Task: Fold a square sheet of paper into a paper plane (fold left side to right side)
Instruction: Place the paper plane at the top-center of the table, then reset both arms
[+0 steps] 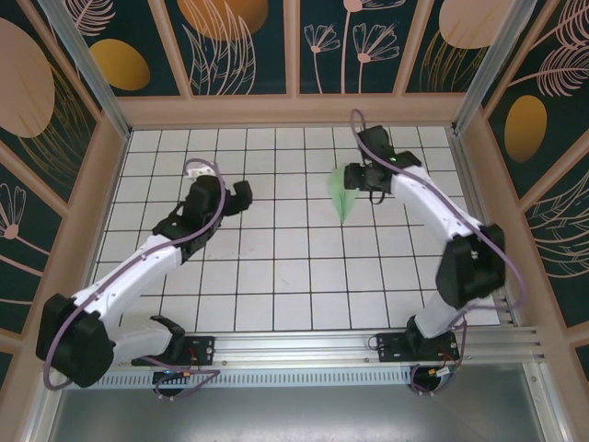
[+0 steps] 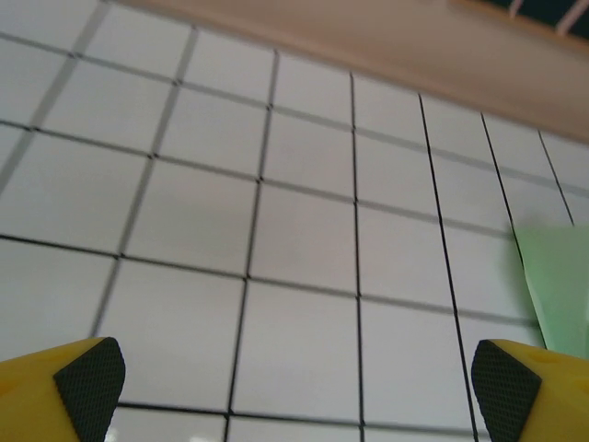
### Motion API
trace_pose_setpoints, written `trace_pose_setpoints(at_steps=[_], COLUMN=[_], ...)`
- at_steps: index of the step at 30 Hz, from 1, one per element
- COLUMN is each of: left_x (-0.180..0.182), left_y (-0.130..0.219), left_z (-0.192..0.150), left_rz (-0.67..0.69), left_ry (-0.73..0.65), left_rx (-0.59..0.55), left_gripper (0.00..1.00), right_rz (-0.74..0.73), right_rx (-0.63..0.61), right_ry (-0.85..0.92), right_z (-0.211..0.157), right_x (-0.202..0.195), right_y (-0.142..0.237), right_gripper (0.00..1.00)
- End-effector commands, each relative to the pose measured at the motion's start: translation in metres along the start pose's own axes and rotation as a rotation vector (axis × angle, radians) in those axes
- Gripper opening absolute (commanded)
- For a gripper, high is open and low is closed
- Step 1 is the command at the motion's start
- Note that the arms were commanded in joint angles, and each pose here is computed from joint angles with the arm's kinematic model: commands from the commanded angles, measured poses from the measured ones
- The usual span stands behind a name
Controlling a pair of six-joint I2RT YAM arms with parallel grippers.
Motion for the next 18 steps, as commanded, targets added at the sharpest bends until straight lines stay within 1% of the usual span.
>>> trace_pose_setpoints(at_steps=[1, 3, 5, 7, 9, 11, 15, 18], left_x=[0.038, 0.054, 0.066, 0.077, 0.087, 0.097, 0.121, 0.137], left_y=[0.022, 0.032, 0.039, 0.043, 0.042, 0.036, 0.018, 0.009], left_z=[0.027, 0.032, 0.033, 0.03, 0.022, 0.009, -0.021, -0.041], left_rz=[0.185, 0.273, 0.354, 0.426, 0.495, 0.546, 0.613, 0.625], left_ry=[0.017, -0.011, -0.023, -0.047, -0.102, -0.157, -0.17, -0.149], left_rx=[-0.187, -0.276, -0.347, -0.39, -0.409, -0.39, -0.308, -0.293], left_gripper=[0.99, 0.99, 0.99, 0.99, 0.98, 0.98, 0.98, 0.99], right_rz=[0.02, 0.049, 0.061, 0.061, 0.044, 0.038, 0.01, -0.022], right_rx=[-0.198, -0.309, -0.388, -0.453, -0.494, -0.524, -0.561, -0.596], right_ry=[-0.095, -0.131, -0.159, -0.173, -0.198, -0.168, -0.195, -0.211], right_z=[0.016, 0.017, 0.013, 0.009, 0.005, 0.0, -0.016, -0.023], right_x=[-0.03, -0.048, -0.065, -0.079, -0.097, -0.11, -0.139, -0.157], right_y=[0.022, 0.034, 0.038, 0.038, 0.029, 0.017, -0.011, -0.025], right_gripper=[0.64, 0.7, 0.79, 0.84, 0.91, 0.99, 0.99, 0.99])
Point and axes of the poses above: each hand's point on the last joint's axis, 136 mm out from that joint toward the fingers, its own y axis back along the fingers, its own x axis along the line the jaws close on, z = x × y, the point moved 4 cm from there along y, back along the fingers, and after that the axes turned 15 degrees about -y, right-handed, at the moved point
